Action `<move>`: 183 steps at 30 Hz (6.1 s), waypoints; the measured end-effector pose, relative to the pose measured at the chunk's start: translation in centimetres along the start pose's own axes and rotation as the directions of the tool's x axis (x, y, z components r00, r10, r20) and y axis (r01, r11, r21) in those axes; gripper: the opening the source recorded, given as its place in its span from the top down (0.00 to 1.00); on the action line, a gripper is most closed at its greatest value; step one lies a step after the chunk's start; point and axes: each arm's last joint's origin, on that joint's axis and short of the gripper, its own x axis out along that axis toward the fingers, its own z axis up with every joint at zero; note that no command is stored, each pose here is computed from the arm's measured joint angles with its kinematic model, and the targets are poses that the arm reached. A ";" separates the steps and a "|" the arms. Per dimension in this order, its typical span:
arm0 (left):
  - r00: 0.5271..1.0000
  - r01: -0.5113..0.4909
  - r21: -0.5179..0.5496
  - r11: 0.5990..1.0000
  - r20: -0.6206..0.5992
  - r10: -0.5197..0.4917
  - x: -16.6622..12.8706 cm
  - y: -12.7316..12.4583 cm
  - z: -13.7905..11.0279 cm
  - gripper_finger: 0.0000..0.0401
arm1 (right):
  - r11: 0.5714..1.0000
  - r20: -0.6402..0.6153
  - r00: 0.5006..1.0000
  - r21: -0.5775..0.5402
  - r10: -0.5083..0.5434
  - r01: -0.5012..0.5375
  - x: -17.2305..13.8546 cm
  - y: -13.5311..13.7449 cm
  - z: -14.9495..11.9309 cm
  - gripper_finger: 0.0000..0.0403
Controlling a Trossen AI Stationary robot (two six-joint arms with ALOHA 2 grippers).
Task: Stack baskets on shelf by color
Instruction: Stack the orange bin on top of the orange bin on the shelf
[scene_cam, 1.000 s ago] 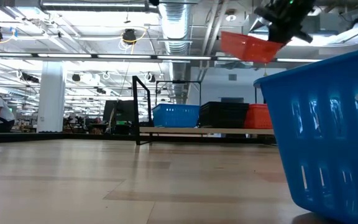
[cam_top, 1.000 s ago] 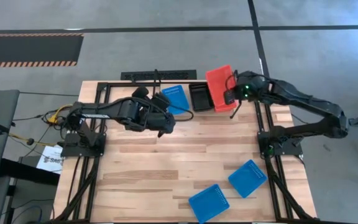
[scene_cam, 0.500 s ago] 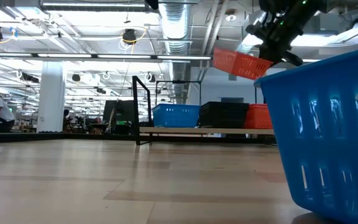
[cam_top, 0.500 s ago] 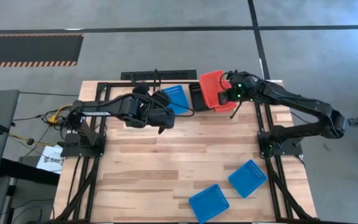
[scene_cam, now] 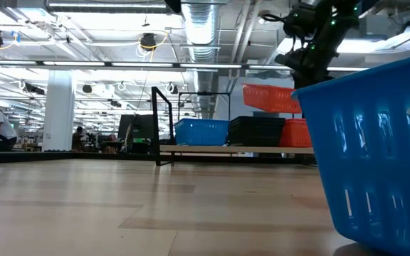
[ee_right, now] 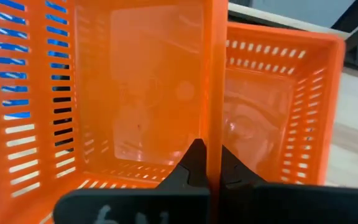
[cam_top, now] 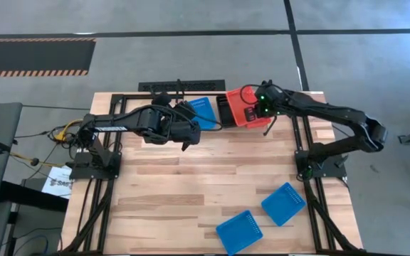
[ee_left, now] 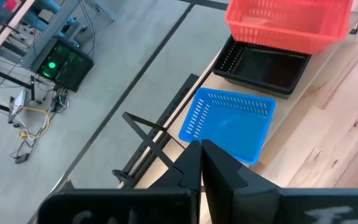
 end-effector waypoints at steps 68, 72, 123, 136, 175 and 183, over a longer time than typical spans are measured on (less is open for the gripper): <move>1.000 0.005 0.038 0.999 -0.021 -0.004 2.7 2.0 1.5 1.00 | 0.938 -0.109 0.956 0.192 -0.273 0.290 0.0 -0.4 -2.8 1.00; 1.000 0.020 0.062 0.998 -0.021 -0.019 3.3 2.4 1.8 1.00 | 0.931 -0.100 0.953 0.205 -0.286 0.301 -0.2 -0.2 -3.0 1.00; 0.999 0.033 0.045 0.998 0.007 -0.034 3.6 2.5 2.4 1.00 | 0.990 0.120 0.984 -0.033 -0.131 0.136 -5.2 2.1 3.0 0.73; 0.999 0.033 0.044 0.998 0.007 -0.034 3.6 2.5 2.4 1.00 | 0.989 0.091 0.995 -0.141 -0.041 0.053 -3.9 1.2 4.5 0.99; 0.998 0.069 0.025 0.997 -0.003 -0.069 3.6 2.4 2.3 1.00 | 0.967 -0.067 0.984 -0.208 -0.165 0.148 2.7 -0.6 6.9 1.00; 0.998 0.068 0.024 0.997 -0.003 -0.068 3.6 2.4 2.3 1.00 | 0.968 -0.043 0.994 -0.236 -0.101 0.088 1.6 0.8 6.8 1.00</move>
